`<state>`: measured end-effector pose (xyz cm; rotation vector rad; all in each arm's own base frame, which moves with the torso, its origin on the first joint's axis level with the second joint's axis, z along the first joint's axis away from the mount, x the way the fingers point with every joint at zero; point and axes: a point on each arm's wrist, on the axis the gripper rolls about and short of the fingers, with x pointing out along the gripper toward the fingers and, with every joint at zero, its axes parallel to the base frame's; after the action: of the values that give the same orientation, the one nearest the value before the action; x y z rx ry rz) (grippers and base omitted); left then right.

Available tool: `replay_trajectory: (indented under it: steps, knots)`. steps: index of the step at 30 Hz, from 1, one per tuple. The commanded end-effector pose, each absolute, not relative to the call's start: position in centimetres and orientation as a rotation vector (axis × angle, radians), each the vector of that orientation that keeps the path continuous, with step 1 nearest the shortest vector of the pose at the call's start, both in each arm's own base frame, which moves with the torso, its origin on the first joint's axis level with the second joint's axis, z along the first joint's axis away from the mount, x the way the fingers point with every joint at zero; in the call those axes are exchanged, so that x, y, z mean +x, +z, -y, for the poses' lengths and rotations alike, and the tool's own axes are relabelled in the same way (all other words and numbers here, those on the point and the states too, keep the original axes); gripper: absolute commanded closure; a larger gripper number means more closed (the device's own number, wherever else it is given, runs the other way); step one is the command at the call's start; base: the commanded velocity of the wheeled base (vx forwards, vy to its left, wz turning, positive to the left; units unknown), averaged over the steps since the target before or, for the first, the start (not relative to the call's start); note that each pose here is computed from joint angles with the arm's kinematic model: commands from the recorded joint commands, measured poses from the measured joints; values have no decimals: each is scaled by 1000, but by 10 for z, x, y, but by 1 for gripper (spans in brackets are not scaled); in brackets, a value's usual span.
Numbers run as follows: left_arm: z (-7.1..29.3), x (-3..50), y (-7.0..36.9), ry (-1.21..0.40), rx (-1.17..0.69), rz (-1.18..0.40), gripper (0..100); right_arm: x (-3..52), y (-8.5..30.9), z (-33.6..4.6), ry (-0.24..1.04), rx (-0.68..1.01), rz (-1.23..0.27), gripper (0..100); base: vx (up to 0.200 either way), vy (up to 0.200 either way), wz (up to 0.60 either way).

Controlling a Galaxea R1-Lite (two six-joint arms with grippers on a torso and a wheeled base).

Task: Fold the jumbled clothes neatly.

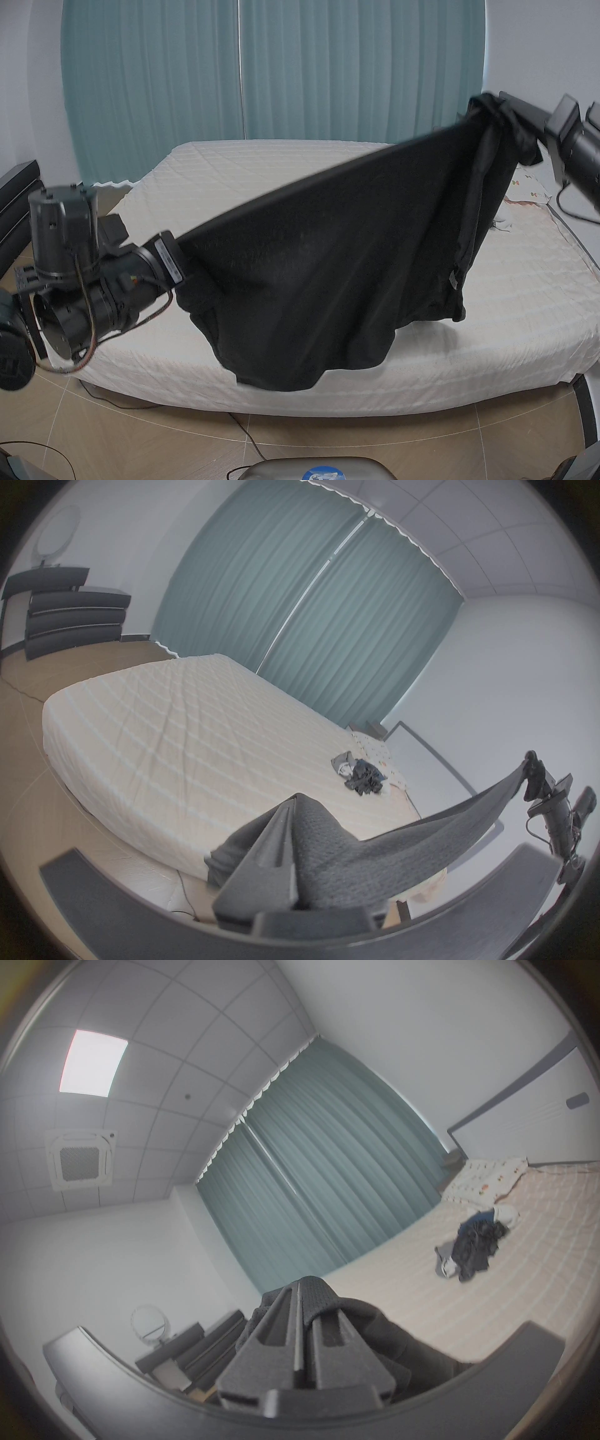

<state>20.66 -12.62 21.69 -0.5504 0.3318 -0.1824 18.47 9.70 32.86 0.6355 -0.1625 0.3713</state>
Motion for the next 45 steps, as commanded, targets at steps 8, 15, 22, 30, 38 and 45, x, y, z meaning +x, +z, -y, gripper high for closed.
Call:
replay_trajectory:
  steps: [8,15,22,30,38,45]
  knots:
    - [130,316,223,-39,-624,-401,100,330,313,-102,121,585,72,100,200,0,0]
    - [144,367,182,5,-600,-463,100,383,272,-98,66,578,74,100,200,0,0]
    - [160,411,150,26,-587,-477,100,423,215,-105,27,550,35,100,29,0,0]
    - [167,454,130,54,-602,-424,100,453,165,-104,-69,538,19,100,0,0,0]
    - [169,482,102,132,-594,-386,100,465,141,-99,-92,539,30,100,0,0,0]
    - [171,498,93,127,-606,-359,0,479,123,-102,-99,524,14,100,0,0,0]
